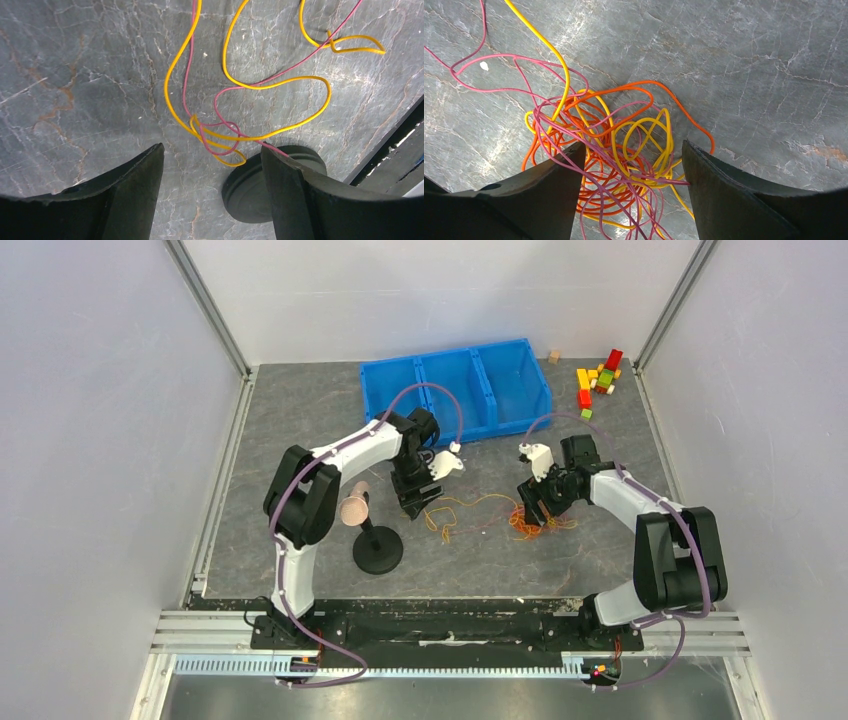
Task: Untangle the cables
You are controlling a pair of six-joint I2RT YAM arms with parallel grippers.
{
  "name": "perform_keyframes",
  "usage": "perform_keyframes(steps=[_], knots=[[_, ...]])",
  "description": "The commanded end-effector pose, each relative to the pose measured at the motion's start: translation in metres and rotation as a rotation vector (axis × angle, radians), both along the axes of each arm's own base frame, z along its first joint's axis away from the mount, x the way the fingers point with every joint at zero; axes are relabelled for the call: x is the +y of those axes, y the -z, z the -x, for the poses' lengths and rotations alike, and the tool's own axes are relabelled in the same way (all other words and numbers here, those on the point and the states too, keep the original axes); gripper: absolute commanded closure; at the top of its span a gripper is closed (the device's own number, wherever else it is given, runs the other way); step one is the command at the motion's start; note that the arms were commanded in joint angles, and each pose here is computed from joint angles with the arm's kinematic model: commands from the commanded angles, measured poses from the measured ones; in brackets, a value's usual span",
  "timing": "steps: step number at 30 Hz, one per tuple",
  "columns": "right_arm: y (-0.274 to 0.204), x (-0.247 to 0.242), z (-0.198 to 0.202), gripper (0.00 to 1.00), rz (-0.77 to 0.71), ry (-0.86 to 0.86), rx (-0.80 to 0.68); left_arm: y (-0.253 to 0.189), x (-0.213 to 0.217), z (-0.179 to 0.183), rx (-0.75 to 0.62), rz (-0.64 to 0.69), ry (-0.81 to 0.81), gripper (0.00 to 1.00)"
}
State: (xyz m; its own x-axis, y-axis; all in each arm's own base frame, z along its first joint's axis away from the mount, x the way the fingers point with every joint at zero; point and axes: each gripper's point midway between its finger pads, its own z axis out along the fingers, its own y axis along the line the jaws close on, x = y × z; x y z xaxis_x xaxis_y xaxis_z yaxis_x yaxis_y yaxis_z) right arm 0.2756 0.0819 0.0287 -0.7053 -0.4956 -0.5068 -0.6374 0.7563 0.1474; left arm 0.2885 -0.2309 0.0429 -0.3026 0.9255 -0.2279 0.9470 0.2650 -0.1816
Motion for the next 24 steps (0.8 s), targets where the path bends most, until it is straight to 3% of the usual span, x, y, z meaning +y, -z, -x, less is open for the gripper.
perform_keyframes(steps=[1, 4, 7, 13, 21, 24], knots=[[0.002, -0.001, -0.003, 0.27, 0.012, 0.005, -0.003, 0.009, -0.003, -0.004, -0.020, -0.011, -0.010, 0.23], [0.005, -0.002, -0.002, 0.28, 0.021, 0.009, 0.000, 0.013, -0.003, -0.009, -0.039, -0.025, -0.040, 0.27], [0.010, -0.007, 0.000, 0.32, 0.044, 0.020, 0.004, 0.012, 0.000, -0.022, -0.102, -0.043, -0.071, 0.40], [0.025, -0.024, -0.001, 0.42, 0.135, 0.052, -0.005, -0.022, -0.002, -0.034, -0.184, 0.026, -0.117, 0.97], [0.037, -0.050, 0.003, 0.75, 0.262, 0.074, -0.005, -0.095, 0.023, -0.059, -0.315, 0.128, -0.224, 0.98], [0.039, -0.060, 0.005, 0.83, 0.283, 0.090, 0.002, -0.132, 0.042, -0.079, -0.390, 0.178, -0.298, 0.98]])
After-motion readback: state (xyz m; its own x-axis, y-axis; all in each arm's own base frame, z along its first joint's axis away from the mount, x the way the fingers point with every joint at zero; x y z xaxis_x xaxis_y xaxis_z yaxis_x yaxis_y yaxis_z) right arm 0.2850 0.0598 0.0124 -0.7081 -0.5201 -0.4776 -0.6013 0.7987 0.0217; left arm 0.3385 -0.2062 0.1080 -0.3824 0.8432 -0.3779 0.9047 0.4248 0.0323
